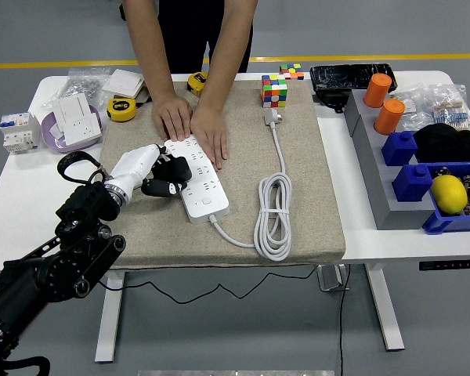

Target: Pick up the plug,place it near the board,insert it into the board,press the button

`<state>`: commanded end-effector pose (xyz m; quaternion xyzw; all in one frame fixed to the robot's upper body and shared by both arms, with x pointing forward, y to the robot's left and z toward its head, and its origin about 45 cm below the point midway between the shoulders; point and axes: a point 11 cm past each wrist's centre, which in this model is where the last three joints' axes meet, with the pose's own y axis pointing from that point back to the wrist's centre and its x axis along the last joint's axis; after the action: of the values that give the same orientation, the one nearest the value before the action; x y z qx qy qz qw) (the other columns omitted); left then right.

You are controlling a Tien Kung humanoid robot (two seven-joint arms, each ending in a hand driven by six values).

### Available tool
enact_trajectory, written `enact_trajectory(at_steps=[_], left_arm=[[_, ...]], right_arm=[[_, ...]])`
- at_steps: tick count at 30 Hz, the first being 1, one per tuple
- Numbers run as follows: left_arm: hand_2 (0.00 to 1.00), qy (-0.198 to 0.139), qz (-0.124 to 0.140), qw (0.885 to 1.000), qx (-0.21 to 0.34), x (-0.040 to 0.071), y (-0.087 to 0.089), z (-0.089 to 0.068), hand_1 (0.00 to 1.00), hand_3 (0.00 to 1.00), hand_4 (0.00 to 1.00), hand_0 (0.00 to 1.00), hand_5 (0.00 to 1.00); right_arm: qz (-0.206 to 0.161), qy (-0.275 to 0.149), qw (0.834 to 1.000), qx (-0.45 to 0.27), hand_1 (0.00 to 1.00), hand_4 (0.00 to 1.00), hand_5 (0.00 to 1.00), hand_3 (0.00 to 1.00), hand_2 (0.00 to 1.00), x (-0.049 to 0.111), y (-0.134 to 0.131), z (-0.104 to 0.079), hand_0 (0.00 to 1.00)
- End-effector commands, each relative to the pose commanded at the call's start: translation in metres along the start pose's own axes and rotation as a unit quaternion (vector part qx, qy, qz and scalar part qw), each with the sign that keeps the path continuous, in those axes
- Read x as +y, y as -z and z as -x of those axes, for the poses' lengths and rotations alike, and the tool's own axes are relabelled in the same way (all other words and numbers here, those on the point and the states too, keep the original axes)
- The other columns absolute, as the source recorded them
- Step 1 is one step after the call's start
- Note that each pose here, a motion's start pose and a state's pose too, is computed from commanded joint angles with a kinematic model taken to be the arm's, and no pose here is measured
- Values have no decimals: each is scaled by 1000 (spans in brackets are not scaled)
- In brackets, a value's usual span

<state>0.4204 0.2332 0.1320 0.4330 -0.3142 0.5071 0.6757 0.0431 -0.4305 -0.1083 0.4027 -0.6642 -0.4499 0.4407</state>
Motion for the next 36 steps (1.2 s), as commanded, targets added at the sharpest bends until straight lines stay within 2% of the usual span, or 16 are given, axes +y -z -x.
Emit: enact_trajectory(at_steps=[6,10,13,15,16,21,22,26,30,32,36], left_arm=[[462,0,0,1000,9,0,1,2,449,460,564,440,68],[459,-3,2,999,34,1,1,0,457,451,545,440,87],[459,-3,3,998,64,2,1,-1,457,451,545,440,87],[459,0,-3,995,104,3,1,-2,457,451,545,440,87],[486,0,-4,993,117,3,1,-3,497,438,540,450,94],[486,-12,-2,988,154,6,1,-17,497,438,540,450,94],[508,-18,-2,987,157,8,2,-22,530,437,541,460,94],[508,-36,-6,987,154,13,11,-37,530,437,541,460,94],[511,-48,-20,990,134,16,25,-46,528,438,543,462,100],[511,-45,-35,993,105,17,37,-46,528,438,543,462,100],[515,-33,-50,995,76,19,49,-39,527,444,544,465,104]], right_arm=[[1,-1,1000,0,724,949,707,626,717,0,-1,-1,802],[1,-1,1000,0,724,953,709,628,717,0,-1,-1,802],[1,-1,1000,-1,724,953,709,628,717,0,0,-1,802],[0,-1,1000,-2,724,953,709,628,717,0,0,0,802],[0,-1,1000,-2,724,959,709,633,717,0,0,0,801],[-1,0,1000,-5,724,959,709,633,717,0,1,1,801],[-1,0,1000,-6,724,942,684,627,717,0,1,1,801],[0,-1,1000,-9,724,942,684,627,717,0,-1,1,801],[1,-1,1000,-11,723,940,674,626,717,0,-2,1,800],[0,-1,1000,-12,723,940,674,626,717,0,-1,1,800],[-2,0,1000,-13,723,940,673,626,717,0,0,1,801]])
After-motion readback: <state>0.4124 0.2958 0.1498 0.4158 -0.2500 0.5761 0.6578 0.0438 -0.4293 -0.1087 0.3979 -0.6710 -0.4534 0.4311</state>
